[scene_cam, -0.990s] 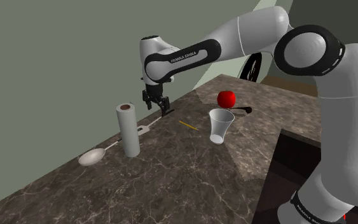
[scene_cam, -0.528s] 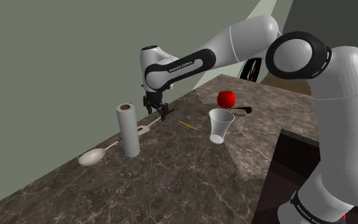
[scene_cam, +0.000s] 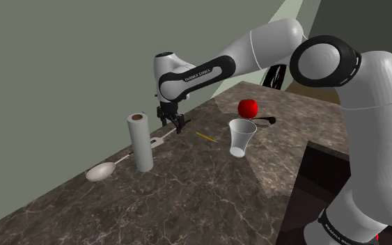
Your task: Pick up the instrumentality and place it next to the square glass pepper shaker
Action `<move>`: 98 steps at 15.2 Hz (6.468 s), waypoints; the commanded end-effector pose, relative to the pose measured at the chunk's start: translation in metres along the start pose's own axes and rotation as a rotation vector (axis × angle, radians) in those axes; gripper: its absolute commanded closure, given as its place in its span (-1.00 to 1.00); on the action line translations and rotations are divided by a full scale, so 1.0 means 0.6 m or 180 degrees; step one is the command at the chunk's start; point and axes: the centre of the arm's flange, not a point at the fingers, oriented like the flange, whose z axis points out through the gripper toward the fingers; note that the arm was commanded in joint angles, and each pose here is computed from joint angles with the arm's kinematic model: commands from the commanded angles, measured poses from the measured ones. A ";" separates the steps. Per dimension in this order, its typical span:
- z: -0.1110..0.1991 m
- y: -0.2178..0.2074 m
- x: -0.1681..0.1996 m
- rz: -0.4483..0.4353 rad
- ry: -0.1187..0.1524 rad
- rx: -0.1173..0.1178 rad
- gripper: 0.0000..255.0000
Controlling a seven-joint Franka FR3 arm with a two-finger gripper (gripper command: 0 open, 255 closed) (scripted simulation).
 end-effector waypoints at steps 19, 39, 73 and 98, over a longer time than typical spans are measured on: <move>-0.079 0.000 0.005 0.0000 0.0000 0.0000 1.00; -0.255 0.000 0.017 0.0000 0.0000 0.0000 1.00; -0.307 0.469 -0.477 0.0000 0.0000 0.0000 1.00; -0.225 0.681 -0.707 0.0000 0.0000 0.0000 1.00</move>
